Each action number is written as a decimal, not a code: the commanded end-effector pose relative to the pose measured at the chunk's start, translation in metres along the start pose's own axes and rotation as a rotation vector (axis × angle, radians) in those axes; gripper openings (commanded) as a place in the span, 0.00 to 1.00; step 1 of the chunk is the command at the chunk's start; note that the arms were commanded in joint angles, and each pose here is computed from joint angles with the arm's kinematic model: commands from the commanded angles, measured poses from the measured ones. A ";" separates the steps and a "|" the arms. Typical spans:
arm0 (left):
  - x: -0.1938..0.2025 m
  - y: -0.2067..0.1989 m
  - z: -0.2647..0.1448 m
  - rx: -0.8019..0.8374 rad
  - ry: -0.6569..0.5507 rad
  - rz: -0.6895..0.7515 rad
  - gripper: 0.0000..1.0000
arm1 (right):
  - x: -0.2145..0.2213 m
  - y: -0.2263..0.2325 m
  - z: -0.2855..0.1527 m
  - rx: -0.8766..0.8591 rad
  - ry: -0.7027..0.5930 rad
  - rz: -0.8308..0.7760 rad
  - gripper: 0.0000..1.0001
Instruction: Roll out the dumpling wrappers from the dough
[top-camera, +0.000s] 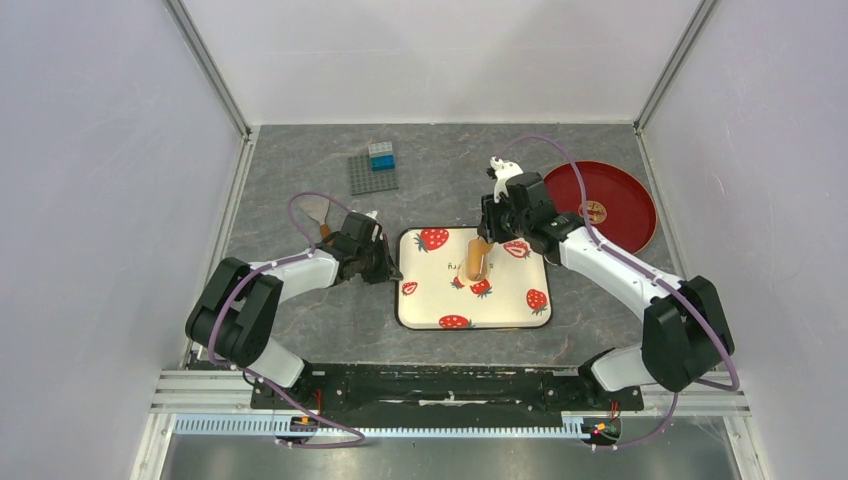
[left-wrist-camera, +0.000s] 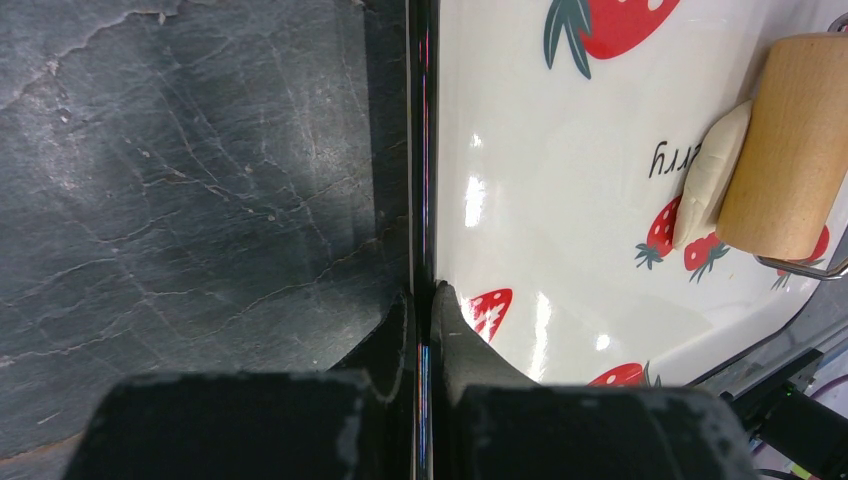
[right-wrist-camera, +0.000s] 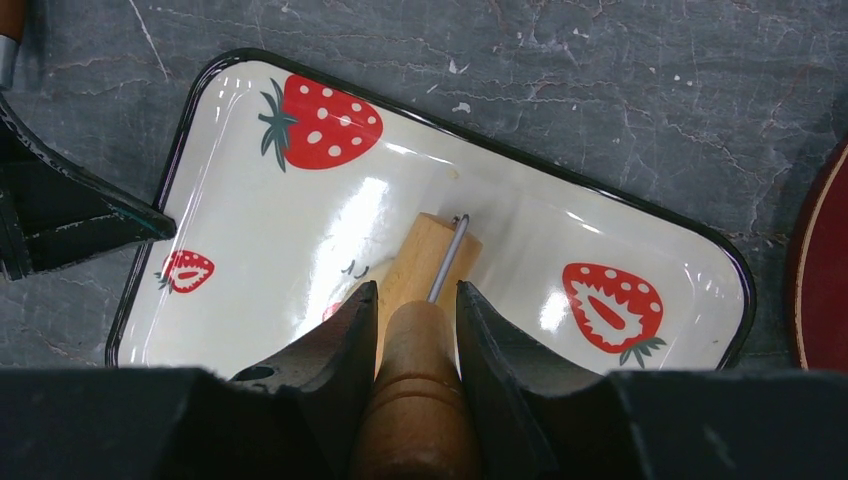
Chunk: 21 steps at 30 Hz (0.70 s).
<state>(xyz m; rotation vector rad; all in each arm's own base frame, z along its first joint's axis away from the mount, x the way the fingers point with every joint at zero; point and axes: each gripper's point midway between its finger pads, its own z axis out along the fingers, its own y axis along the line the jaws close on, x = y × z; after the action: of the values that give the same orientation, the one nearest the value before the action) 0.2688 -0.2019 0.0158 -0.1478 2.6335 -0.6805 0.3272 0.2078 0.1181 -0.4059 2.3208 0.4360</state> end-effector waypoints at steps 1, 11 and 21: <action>0.045 0.056 0.005 -0.219 0.127 0.004 0.02 | 0.134 -0.001 -0.003 0.009 0.432 0.076 0.00; 0.045 0.055 0.005 -0.218 0.127 0.003 0.02 | 0.151 -0.003 -0.001 0.013 0.415 0.112 0.00; 0.045 0.056 0.005 -0.219 0.126 0.003 0.02 | 0.154 -0.006 -0.003 0.031 0.373 0.145 0.00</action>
<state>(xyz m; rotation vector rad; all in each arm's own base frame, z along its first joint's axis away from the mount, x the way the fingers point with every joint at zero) 0.2688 -0.2019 0.0158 -0.1478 2.6335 -0.6805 0.3281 0.2077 0.1151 -0.2770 2.2088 0.4981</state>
